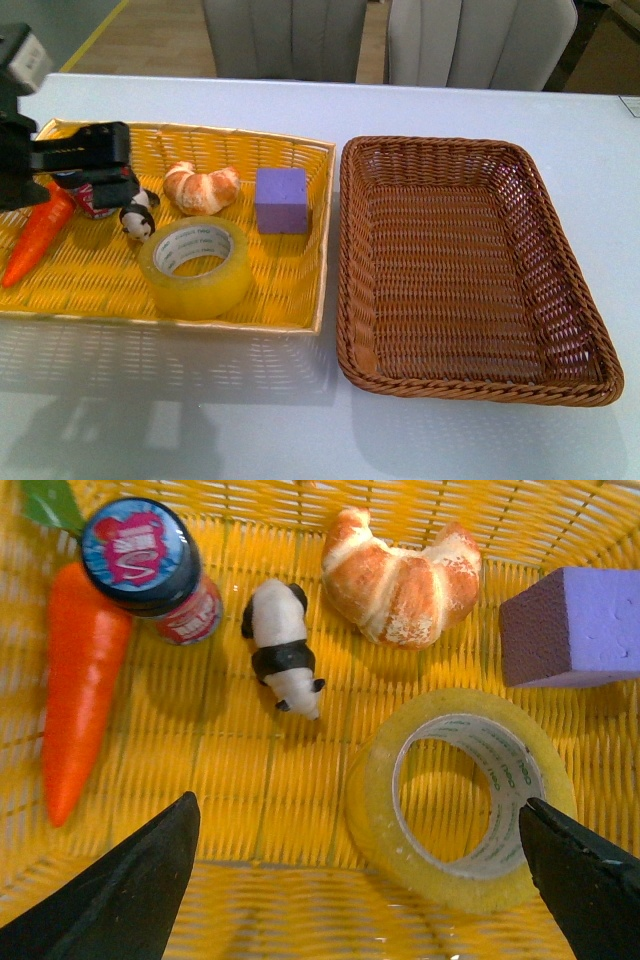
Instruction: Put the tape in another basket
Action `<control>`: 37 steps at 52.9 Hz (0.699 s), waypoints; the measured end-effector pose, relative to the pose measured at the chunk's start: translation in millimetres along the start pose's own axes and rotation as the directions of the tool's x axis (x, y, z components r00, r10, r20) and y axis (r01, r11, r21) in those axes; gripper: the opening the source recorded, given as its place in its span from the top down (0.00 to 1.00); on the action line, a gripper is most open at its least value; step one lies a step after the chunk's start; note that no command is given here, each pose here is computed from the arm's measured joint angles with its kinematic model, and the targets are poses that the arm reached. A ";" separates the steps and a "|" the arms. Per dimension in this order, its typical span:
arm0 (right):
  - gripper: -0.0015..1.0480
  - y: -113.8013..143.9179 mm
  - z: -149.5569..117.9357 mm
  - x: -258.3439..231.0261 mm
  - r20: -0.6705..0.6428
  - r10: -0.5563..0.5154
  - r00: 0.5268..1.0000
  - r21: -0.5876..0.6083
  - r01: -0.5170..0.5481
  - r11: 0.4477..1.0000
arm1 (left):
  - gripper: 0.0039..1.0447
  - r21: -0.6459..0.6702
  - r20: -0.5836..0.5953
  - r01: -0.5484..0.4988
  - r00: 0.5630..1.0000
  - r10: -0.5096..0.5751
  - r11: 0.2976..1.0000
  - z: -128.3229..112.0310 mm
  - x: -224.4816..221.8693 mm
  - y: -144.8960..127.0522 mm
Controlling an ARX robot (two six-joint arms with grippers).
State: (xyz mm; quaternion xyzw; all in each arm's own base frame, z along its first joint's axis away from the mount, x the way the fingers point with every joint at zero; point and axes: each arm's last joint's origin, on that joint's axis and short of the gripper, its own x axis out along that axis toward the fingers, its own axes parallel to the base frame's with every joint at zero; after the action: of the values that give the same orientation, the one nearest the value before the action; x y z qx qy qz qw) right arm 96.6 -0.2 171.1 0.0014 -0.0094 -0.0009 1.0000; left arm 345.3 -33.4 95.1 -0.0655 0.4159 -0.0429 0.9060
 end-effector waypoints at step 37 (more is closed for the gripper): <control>0.09 0.0 0.0 0.0 0.000 0.000 1.000 0.000 0.000 1.000 | 0.08 -0.095 -0.160 -0.024 0.987 0.009 0.995 -5.5 88.2 -16.9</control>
State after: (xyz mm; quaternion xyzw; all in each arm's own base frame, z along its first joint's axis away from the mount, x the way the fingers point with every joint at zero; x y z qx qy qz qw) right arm 96.6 -0.2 171.1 0.0014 -0.0094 -0.0009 1.0000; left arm 398.1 -62.1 28.2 -0.1020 0.4892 -0.0202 0.8660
